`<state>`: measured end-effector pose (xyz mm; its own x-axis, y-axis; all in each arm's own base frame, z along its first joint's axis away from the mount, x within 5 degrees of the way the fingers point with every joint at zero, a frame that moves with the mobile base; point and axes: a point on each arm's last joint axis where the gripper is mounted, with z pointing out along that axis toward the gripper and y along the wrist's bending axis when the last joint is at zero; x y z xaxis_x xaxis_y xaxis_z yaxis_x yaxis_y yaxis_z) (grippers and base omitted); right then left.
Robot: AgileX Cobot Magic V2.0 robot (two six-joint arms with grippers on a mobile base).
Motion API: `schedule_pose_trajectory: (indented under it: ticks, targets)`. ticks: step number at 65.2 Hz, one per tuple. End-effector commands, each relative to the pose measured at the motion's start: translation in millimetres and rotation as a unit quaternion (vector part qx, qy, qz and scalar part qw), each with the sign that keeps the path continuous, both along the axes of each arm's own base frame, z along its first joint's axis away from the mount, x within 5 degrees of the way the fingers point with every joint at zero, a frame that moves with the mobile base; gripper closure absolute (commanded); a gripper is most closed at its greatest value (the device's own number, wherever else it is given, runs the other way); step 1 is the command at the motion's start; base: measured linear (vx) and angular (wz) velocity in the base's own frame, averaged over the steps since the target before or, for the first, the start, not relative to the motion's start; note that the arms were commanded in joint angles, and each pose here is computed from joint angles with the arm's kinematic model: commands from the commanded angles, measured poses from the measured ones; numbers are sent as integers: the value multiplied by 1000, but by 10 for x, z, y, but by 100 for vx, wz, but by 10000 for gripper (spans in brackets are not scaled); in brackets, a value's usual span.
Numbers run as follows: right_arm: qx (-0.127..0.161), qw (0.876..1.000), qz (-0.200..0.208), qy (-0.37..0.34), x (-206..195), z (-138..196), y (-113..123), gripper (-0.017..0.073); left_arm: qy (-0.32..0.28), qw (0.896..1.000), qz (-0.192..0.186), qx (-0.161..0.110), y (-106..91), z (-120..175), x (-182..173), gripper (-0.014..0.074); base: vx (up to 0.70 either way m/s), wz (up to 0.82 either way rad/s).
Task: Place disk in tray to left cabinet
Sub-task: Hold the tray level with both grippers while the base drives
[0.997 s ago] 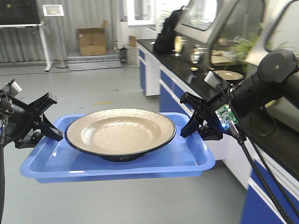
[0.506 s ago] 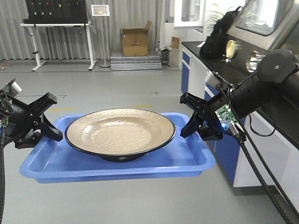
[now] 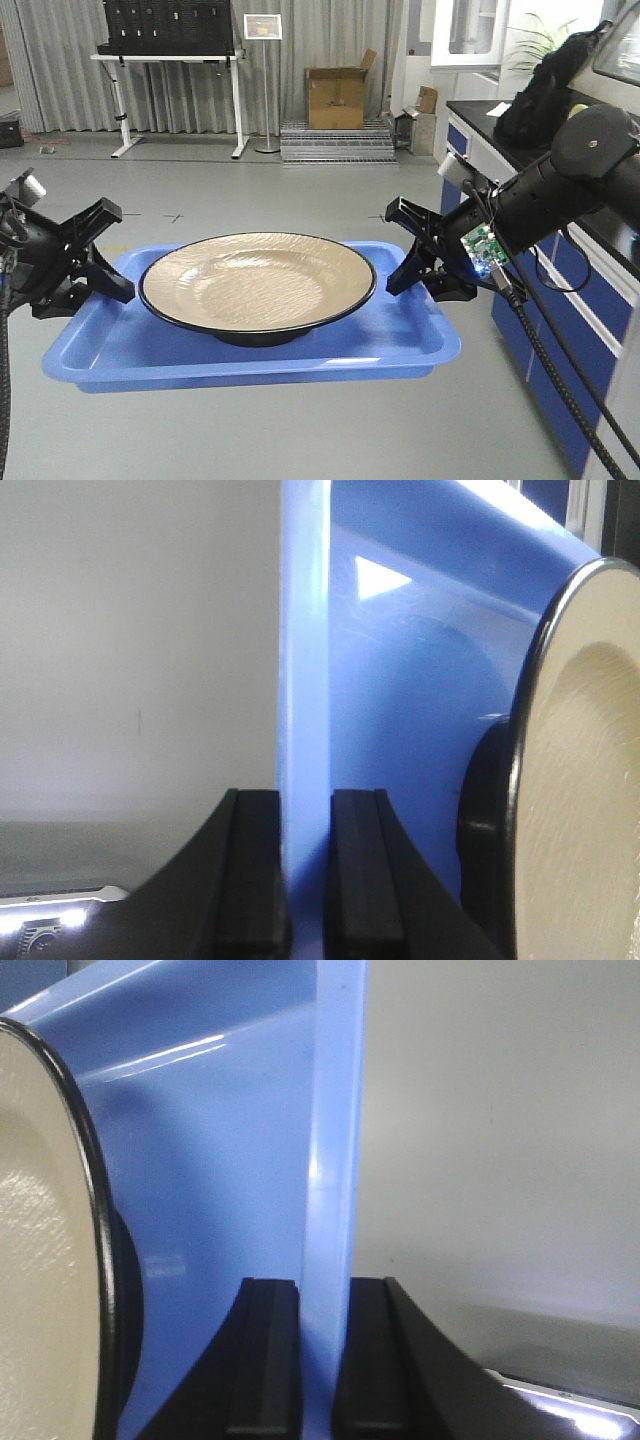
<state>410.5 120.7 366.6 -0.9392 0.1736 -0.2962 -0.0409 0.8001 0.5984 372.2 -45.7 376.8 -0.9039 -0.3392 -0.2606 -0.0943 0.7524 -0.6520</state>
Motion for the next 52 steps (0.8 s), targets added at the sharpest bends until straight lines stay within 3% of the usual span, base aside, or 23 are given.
schedule_pose_trajectory:
  ticks: [1,52]
  targets:
    - [80,996,34,-37,-250,455,153,564,-57,995,-13,-86,-175,420,-158,594,51,11]
    - [80,996,34,-36,-250,455,153,564,-57,995,-13,-86,-175,420,-158,594,52,7]
